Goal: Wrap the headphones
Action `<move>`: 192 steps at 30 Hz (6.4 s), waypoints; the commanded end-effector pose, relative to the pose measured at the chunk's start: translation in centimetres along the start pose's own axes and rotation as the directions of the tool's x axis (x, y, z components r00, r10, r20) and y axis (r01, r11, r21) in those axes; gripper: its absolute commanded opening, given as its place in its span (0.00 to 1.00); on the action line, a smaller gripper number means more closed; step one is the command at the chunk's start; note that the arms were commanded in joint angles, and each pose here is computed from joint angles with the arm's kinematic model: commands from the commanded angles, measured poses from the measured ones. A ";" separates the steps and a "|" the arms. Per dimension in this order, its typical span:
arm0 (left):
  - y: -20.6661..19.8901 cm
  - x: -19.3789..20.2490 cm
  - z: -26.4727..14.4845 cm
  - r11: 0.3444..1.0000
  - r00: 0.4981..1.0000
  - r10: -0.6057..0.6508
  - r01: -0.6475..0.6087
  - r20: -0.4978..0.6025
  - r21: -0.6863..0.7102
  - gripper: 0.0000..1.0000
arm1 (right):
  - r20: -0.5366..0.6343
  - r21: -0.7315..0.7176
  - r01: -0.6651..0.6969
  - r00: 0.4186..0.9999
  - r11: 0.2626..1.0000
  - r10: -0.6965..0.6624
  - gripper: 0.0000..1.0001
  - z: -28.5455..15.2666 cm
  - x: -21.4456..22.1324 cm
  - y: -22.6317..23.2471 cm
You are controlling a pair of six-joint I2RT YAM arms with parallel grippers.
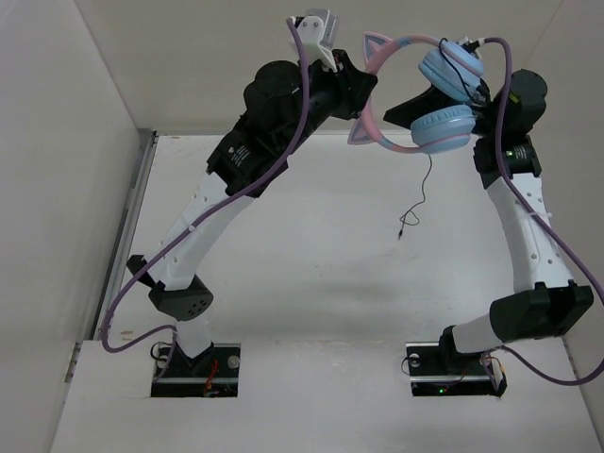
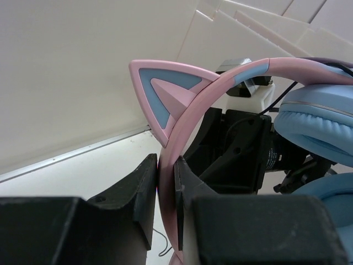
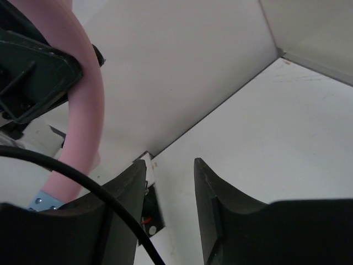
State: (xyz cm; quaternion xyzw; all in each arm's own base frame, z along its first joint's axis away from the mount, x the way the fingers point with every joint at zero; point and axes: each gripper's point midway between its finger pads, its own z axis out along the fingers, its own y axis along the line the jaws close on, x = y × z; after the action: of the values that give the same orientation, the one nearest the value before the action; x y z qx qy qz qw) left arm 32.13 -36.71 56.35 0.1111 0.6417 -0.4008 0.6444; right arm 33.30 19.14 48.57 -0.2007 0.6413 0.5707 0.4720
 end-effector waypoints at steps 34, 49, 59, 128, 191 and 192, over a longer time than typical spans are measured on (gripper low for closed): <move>3.0 -14.1 -2.3 0.995 0.904 0.054 -0.011 0.423 -0.103 0.00 | -0.099 -0.157 -0.220 0.973 0.963 0.206 0.63 -0.8 8.2 3.3; 5.3 -14.5 -2.0 0.978 0.888 0.111 -0.018 0.446 -0.207 0.01 | -0.160 -0.144 -0.277 0.954 0.950 0.254 0.56 -1.2 14.4 2.8; 7.5 -14.3 -1.5 0.956 0.882 0.148 -0.011 0.448 -0.294 0.01 | -0.146 -0.077 -0.251 0.960 0.965 0.238 0.45 -1.1 15.8 0.8; 22.0 -13.6 0.2 0.755 0.846 0.390 -0.067 0.365 -0.652 0.01 | -0.560 0.004 0.315 0.787 0.949 -0.259 0.16 0.1 24.9 -1.4; 6.7 11.5 -4.6 0.921 0.913 0.381 -0.389 -0.145 -0.030 0.00 | -0.764 0.376 0.915 0.216 -0.148 -0.608 0.03 -8.3 -2.9 -10.4; 6.3 11.1 -4.7 0.925 0.918 0.373 -0.380 -0.136 -0.023 0.00 | -0.753 0.388 0.915 0.246 -0.110 -0.610 0.03 -8.4 -2.4 -10.6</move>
State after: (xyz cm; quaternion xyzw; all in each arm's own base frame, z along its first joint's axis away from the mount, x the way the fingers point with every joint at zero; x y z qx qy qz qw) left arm 33.67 -33.72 33.43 0.2852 0.7261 -0.1558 0.6060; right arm 41.02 7.29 43.77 -0.4169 0.6131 -0.3081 0.5962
